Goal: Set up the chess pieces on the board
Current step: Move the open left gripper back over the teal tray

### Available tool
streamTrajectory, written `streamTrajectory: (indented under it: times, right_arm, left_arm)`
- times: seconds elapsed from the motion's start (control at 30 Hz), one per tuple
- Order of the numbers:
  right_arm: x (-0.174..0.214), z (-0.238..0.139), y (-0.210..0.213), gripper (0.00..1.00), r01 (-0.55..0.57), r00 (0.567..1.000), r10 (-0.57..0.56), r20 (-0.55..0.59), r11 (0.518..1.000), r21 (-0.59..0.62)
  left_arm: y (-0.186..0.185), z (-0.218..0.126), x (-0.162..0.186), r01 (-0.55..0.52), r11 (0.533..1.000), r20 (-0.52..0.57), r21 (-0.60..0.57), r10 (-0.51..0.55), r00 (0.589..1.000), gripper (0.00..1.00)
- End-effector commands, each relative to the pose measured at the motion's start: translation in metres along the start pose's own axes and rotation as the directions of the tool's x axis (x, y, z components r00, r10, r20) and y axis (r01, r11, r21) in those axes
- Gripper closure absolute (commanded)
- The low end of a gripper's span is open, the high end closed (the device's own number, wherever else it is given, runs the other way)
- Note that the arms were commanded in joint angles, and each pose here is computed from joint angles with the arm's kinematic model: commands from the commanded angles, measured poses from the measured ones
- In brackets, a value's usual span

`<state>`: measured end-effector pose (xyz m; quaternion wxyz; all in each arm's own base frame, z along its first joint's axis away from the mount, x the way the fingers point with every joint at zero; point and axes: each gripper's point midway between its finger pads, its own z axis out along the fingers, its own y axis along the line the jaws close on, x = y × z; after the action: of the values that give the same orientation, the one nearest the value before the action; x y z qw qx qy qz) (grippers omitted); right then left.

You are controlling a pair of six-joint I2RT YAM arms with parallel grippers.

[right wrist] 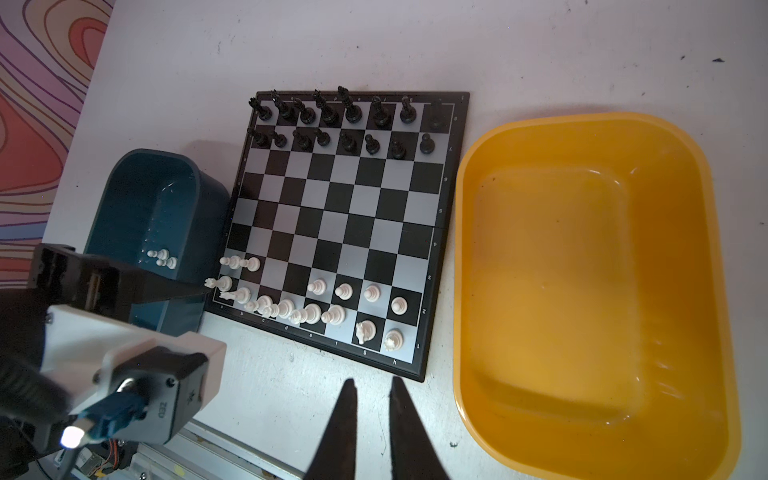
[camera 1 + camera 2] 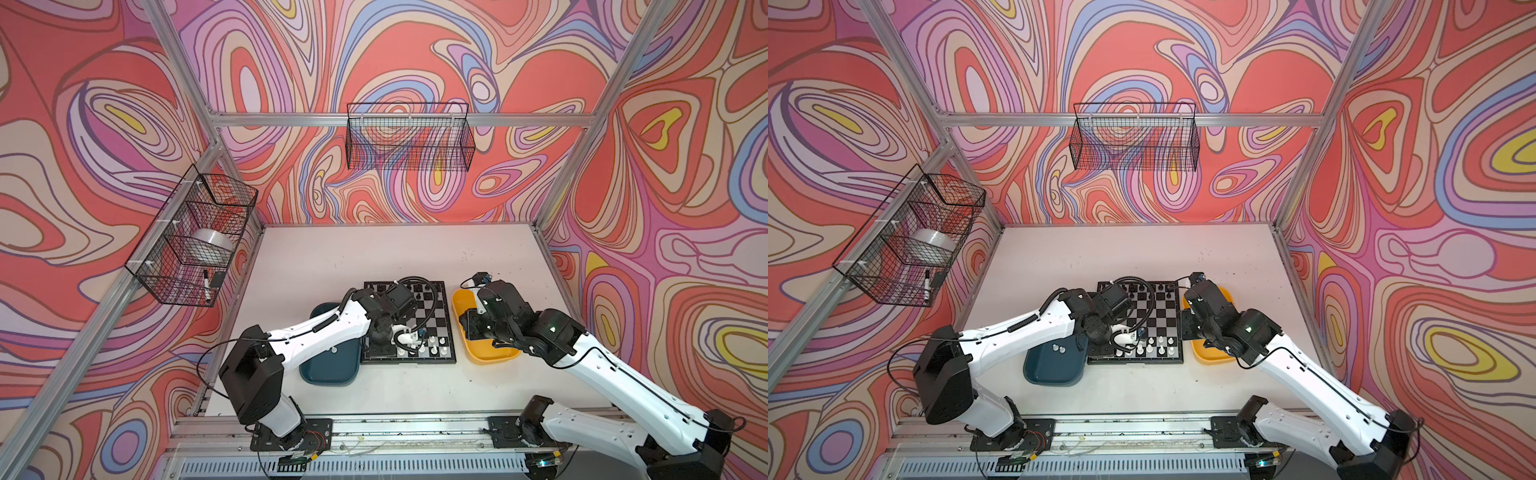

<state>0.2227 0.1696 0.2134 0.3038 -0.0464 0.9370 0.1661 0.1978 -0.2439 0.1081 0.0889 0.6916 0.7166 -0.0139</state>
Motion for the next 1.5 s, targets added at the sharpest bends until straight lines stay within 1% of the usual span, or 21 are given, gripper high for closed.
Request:
streamTrajectory:
  times: [0.0, 0.27, 0.5, 0.97, 1.13, 1.33, 1.47]
  right_arm:
    - [-0.003, -0.006, 0.0, 0.84, -0.008, 1.0, 0.008, 0.022, 1.0, 0.0]
    - [-0.004, -0.011, -0.001, 0.84, -0.017, 0.999, 0.017, 0.034, 1.0, -0.002]
    - [-0.002, -0.011, -0.003, 0.84, -0.02, 0.999, 0.02, 0.035, 1.0, 0.001]
    - [-0.007, -0.007, 0.003, 0.84, 0.008, 0.999, -0.007, 0.035, 1.0, -0.01]
    - [-0.009, -0.001, 0.008, 0.84, 0.022, 1.0, -0.022, 0.019, 1.0, -0.013]
    - [-0.012, 0.006, 0.011, 0.84, 0.035, 0.999, -0.035, 0.011, 0.999, -0.015]
    - [-0.012, 0.012, 0.015, 0.84, 0.041, 0.999, -0.041, -0.002, 0.999, -0.022]
  left_arm:
    - [-0.009, -0.008, 0.01, -0.025, 1.0, -0.019, 0.006, 0.025, 0.999, 0.5]
    - [-0.007, -0.016, 0.016, -0.001, 1.0, -0.014, -0.008, 0.001, 1.0, 0.5]
    - [-0.002, -0.024, 0.025, 0.046, 0.999, -0.002, -0.015, -0.046, 0.999, 0.5]
    - [0.018, -0.046, 0.046, 0.178, 0.983, 0.045, -0.046, -0.176, 0.983, 0.49]
    - [0.025, -0.047, 0.062, 0.244, 0.969, 0.057, -0.046, -0.241, 0.969, 0.48]
    - [0.034, -0.04, 0.097, 0.333, 0.941, 0.043, -0.059, -0.331, 0.943, 0.48]
    - [0.038, -0.033, 0.121, 0.387, 0.921, 0.033, -0.048, -0.386, 0.922, 0.49]
